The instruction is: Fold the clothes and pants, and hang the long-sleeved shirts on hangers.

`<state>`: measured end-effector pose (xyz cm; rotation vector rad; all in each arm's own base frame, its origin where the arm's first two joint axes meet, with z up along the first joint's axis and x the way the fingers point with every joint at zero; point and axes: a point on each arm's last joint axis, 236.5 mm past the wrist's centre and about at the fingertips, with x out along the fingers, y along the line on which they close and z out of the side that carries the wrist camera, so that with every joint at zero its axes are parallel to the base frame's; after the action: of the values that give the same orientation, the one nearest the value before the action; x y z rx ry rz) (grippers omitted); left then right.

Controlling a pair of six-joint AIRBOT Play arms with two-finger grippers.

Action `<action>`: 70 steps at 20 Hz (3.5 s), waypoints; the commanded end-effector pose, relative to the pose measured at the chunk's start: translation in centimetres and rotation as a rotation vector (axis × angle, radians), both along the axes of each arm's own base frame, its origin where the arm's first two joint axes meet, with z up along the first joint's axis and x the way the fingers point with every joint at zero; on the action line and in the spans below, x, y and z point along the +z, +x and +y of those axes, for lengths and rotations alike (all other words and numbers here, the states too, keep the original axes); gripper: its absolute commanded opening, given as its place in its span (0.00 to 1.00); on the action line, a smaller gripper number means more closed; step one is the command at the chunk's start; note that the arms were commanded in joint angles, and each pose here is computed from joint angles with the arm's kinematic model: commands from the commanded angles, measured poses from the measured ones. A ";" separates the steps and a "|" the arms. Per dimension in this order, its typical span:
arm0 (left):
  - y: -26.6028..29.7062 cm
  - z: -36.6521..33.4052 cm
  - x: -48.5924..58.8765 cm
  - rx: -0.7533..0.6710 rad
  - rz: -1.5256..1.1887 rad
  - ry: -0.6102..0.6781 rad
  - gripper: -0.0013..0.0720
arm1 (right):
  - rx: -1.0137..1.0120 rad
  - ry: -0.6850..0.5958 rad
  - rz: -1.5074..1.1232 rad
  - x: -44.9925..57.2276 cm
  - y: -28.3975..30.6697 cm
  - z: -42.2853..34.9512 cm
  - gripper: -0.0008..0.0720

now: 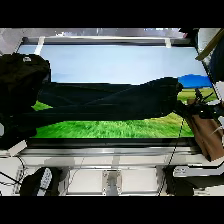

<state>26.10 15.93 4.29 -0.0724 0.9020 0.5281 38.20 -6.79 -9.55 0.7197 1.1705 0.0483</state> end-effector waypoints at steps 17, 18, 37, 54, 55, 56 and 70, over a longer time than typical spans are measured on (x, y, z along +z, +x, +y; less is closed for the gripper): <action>-4.3 1.9 -4.5 0.003 0.101 0.124 0.04 | -0.019 -0.114 0.206 4.5 -17.9 -3.9 0.05; -5.7 2.5 -5.5 0.012 0.147 0.152 0.03 | -0.029 -0.104 0.242 3.5 -19.1 -3.8 0.05; 0.4 2.0 1.2 0.115 -0.084 -0.087 0.99 | -0.198 -0.204 -0.088 16.4 -11.0 -10.0 0.48; 10.9 0.5 -7.2 -0.010 0.062 -0.398 0.83 | -0.153 -0.060 -0.040 17.8 -12.0 -6.5 0.48; 10.3 -0.4 -8.2 -0.041 0.119 -0.417 0.82 | -0.152 -0.056 -0.038 17.8 -12.0 -6.4 0.48; 9.7 -1.2 -9.2 -0.065 0.171 -0.435 0.82 | -0.148 -0.050 -0.035 17.8 -12.1 -6.2 0.48; 13.5 0.2 -6.8 -0.053 0.013 -0.395 0.04 | -0.135 -0.037 -0.024 17.8 -12.4 -5.8 0.48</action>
<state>38.24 15.50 -4.40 -0.4160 1.0766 0.2899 25.92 -12.77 8.16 0.7608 1.0903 -0.0825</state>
